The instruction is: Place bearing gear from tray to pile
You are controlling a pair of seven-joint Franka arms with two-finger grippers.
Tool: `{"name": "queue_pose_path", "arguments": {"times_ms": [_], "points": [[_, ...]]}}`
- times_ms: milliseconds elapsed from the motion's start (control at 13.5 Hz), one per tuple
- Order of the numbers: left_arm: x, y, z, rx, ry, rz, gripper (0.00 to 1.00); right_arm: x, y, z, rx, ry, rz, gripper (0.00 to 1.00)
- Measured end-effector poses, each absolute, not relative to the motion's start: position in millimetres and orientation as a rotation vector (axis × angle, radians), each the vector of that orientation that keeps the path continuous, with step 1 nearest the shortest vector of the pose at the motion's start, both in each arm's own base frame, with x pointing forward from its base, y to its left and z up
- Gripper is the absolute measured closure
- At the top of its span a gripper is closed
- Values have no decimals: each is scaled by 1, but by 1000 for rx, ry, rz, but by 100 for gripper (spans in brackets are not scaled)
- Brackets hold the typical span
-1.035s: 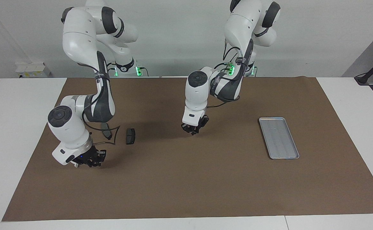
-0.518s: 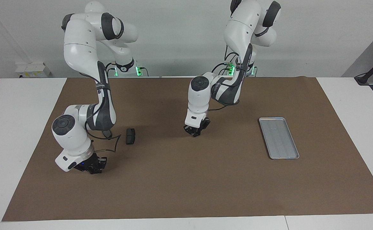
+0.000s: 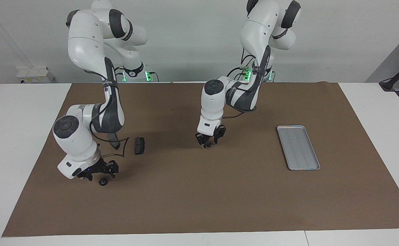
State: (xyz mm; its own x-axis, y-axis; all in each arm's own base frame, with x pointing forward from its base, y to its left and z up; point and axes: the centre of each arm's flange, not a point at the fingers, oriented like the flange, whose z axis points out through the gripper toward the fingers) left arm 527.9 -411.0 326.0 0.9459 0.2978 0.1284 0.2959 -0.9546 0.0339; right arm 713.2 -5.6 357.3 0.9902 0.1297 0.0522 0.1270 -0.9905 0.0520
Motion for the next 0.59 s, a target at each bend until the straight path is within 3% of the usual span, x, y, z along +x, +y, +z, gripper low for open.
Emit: {"name": "queue_pose_path", "arguments": {"times_ms": [148,370,591], "points": [[545,-393,373,3100,428,257,1,703,4,391,3084,217,56,0],[582,-285,491,3100,351,192,0,681,48,434,3094,87,-24,0],[602,-123,579,3101,186,72,0,655,161,452,3088,-219,-26,0]]}}
